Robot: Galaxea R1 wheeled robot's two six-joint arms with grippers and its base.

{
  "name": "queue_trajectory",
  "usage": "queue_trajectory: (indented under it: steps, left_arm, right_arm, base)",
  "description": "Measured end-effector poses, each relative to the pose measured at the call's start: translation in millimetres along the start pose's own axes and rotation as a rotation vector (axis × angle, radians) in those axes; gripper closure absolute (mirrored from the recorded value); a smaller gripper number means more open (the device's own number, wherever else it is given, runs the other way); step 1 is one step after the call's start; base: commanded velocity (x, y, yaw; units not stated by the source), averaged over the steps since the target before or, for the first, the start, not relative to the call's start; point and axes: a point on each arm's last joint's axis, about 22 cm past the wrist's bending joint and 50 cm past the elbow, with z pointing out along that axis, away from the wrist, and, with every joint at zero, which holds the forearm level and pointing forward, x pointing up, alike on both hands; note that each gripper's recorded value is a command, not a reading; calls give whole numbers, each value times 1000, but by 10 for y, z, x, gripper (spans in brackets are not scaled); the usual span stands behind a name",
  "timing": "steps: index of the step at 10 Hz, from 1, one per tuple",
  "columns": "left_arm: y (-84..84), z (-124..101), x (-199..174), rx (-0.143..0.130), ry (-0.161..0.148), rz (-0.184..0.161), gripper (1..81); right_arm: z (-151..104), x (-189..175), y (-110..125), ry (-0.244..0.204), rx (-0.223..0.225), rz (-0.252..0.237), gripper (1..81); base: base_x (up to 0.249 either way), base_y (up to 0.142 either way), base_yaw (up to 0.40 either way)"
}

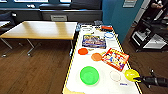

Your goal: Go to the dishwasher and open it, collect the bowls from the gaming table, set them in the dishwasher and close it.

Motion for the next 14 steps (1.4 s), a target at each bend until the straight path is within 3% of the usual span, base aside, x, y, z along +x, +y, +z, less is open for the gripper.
queue_trajectory:
  steps: [3,7,9,12,14]
  left_arm:
    - [19,5,1,-2,1,0,10]
    - [76,23,35,-9,10,1,10]
    - [74,25,76,-9,23,2,10]
    - [71,23,97,-8,32,2,10]
    - [70,23,104,-8,35,2,10]
  right_arm:
    - [-591,170,322,12,-121,-6,811]
    - [-1335,265,849,43,-286,-62,811]
    - [-1490,157,1068,13,-342,-138,811]
    - [-1441,-410,1656,-107,-416,-156,811]
    - [-1411,-777,1938,-166,-427,-179,811]
  base:
    - [0,0,0]
    - [0,0,0]
    - [0,0,0]
    - [0,0,0]
    - [0,0,0]
